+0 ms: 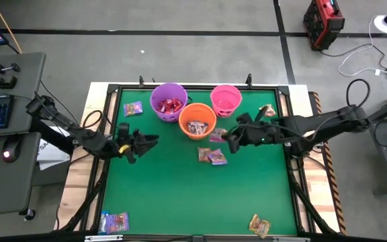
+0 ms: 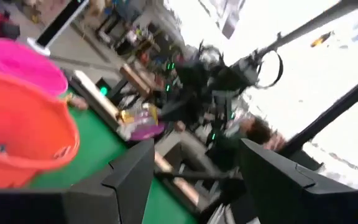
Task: Sort candy by brand, put in halloween buckets
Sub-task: Put the gold gummy candy into the pink bucket
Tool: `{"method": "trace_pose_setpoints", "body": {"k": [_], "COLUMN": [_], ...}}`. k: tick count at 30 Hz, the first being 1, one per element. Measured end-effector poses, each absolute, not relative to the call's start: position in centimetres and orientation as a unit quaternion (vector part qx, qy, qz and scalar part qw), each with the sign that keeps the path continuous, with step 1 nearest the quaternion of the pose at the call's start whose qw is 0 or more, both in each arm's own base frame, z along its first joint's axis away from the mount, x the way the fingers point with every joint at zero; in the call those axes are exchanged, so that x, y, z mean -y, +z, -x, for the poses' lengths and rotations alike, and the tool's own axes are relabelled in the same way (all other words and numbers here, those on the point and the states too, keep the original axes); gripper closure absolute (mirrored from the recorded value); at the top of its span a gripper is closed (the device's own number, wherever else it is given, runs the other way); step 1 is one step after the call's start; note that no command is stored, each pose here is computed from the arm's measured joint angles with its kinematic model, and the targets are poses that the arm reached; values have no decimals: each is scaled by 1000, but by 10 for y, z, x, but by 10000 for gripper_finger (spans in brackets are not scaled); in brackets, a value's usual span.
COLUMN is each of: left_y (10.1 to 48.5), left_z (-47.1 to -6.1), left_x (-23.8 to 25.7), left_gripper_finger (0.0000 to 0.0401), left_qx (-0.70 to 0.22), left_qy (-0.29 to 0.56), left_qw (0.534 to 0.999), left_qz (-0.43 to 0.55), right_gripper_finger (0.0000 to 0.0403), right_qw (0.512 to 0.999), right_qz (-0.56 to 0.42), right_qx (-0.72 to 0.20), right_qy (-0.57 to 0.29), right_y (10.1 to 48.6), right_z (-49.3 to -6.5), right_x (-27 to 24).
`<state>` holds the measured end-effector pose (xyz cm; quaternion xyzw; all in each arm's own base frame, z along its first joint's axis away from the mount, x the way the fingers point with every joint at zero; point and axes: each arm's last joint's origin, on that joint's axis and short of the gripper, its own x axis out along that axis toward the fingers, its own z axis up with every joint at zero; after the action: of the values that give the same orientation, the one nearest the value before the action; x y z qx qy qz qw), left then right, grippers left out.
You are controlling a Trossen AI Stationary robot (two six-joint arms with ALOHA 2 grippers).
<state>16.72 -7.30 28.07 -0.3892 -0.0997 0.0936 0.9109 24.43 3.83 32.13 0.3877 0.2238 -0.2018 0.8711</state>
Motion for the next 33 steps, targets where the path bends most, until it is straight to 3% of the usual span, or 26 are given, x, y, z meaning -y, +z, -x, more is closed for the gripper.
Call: {"method": "trace_pose_setpoints", "body": {"k": [8, 17, 24, 33], "left_y": [311, 345, 358, 363], "left_z": [-179, -184, -169, -136], "left_x": [44, -17, -74, -140], "left_gripper_finger": [181, 181, 181, 181], "left_qx": [146, 75, 61, 107], "left_qy": [168, 283, 378, 397], "left_qw": [906, 925, 920, 909], "left_qz": [360, 242, 76, 76], "right_gripper_finger": [403, 403, 403, 403], "right_qw": [891, 910, 900, 844], "right_qz": [-344, -291, -289, -358], "right_qx": [-211, -148, -124, -124], "right_qy": [-206, -255, -303, -378], "right_y": [328, 339, 341, 330], "right_z": [-240, -246, -240, -228], "right_x": [-24, 25, 68, 106]}}
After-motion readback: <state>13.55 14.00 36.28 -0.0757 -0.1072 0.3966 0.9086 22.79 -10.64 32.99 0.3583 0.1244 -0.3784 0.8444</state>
